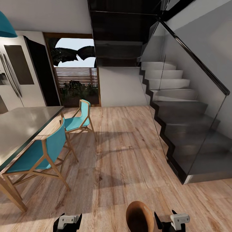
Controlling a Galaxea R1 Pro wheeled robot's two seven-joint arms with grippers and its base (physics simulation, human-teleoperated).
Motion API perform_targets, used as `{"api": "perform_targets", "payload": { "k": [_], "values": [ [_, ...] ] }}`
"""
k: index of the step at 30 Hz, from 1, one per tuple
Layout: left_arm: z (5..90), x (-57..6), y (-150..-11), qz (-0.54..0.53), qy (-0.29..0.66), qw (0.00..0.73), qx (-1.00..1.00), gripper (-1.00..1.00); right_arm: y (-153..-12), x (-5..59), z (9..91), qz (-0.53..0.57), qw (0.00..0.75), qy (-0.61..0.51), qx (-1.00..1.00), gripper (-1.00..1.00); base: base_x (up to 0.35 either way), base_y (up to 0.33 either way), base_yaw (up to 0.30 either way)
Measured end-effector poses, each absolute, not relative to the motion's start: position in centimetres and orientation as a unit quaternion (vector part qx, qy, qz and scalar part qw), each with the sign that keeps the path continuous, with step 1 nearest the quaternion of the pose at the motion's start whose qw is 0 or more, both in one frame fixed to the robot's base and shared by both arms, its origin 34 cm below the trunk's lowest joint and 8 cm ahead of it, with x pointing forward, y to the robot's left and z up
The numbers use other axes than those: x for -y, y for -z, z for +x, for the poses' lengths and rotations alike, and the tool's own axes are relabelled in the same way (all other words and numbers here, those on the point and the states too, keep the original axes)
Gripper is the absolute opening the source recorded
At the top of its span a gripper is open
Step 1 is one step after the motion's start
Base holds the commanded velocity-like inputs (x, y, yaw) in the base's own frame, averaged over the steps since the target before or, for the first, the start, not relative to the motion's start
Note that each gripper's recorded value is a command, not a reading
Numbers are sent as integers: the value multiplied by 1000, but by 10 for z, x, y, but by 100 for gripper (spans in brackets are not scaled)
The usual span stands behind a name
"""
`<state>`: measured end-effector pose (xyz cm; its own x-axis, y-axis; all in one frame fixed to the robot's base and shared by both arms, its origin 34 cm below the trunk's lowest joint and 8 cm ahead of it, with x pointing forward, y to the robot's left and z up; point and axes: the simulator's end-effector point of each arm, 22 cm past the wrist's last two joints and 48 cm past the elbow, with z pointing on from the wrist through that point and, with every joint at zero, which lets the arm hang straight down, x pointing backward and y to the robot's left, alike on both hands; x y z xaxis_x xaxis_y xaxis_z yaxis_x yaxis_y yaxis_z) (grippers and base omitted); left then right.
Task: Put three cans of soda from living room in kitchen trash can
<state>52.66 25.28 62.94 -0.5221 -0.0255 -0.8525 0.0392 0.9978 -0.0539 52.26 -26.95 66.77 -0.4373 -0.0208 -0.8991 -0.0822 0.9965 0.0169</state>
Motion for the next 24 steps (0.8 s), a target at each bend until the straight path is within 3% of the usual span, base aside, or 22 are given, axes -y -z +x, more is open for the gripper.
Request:
{"api": "perform_targets", "payload": {
  "k": [14, 24],
  "values": [
    [527, -253, -631, 5, 32, 494, -869, 100, -664, 270, 523, -28, 515, -30, -856, 100, 0, 0, 0],
    [528, -253, -632, 3, 32, 497, -867, 100, -673, 271, 568, -23, 487, -35, -873, 100, 0, 0, 0]
  ]
}}
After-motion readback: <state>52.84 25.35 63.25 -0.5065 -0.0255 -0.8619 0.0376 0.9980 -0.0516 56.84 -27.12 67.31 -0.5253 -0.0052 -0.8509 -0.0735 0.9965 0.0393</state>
